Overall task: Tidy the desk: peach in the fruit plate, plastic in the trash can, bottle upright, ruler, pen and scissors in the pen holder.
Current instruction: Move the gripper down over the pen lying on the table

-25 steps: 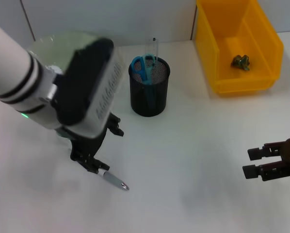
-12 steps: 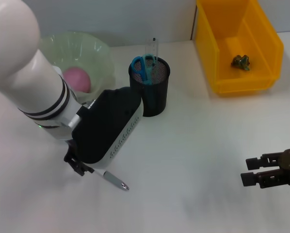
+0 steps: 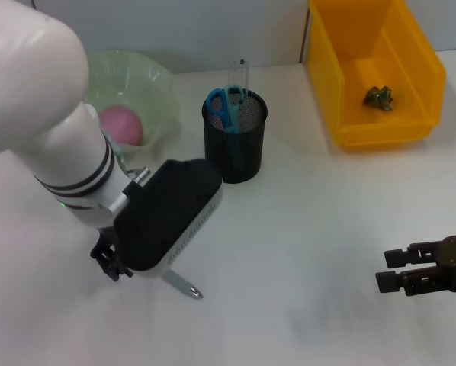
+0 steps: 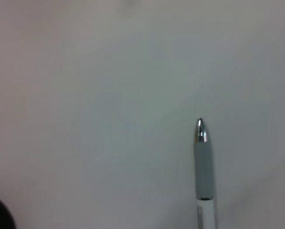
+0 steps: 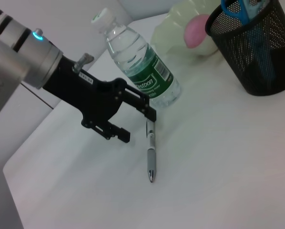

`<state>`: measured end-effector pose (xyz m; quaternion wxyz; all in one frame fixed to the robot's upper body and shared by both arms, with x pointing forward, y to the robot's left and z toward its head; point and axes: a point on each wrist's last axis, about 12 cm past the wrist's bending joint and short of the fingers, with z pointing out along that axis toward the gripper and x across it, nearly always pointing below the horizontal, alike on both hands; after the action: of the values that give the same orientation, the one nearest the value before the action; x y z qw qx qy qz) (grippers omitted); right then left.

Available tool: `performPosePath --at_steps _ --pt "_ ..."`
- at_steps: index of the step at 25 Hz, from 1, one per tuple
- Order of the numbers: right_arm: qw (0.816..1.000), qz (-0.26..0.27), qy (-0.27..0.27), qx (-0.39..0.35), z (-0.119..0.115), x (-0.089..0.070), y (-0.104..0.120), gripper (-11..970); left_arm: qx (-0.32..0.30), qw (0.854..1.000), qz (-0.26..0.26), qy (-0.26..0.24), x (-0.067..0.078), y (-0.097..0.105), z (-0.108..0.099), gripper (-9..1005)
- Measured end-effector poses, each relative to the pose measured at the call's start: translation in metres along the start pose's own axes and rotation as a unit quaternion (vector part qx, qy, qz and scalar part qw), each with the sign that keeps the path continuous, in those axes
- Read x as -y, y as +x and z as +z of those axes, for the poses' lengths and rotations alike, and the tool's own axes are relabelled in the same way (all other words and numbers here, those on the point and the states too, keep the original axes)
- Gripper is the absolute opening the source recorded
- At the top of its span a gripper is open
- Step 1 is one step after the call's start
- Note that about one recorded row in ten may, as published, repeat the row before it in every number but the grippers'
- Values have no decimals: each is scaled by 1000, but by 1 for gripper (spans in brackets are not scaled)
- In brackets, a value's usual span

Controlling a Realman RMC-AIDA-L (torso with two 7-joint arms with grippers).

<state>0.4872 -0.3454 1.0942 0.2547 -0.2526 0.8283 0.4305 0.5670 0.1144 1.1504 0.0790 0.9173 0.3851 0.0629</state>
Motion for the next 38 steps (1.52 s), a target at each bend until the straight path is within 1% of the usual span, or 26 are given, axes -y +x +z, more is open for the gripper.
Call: performPosePath --at_steps 2,8,9,15,17,30,33,38 --pt "1000 -1 1 0 1 0 0 807 -2 1000 3 6 1 -1 4 741" --pt "1000 -4 0 0 2 0 -3 807 -2 1000 3 7 2 -2 5 736" --pt "1000 -5 0 0 2 0 -4 807 0 1000 9 11 3 -5 9 735" --pt "1000 -10 -2 -1 4 0 -8 807 3 1000 14 5 3 -8 14 730" --pt "1000 -11 -2 -1 5 0 -9 807 1 1000 21 9 5 -11 18 728" --pt "1000 -10 -6 -1 10 1 -12 807 -8 999 32 17 5 -15 21 717" --pt "1000 -11 -7 -1 10 1 -13 807 -10 999 33 19 5 -17 21 642" --pt "1000 -14 -6 -1 12 2 -16 808 -19 999 35 23 4 -19 21 642"
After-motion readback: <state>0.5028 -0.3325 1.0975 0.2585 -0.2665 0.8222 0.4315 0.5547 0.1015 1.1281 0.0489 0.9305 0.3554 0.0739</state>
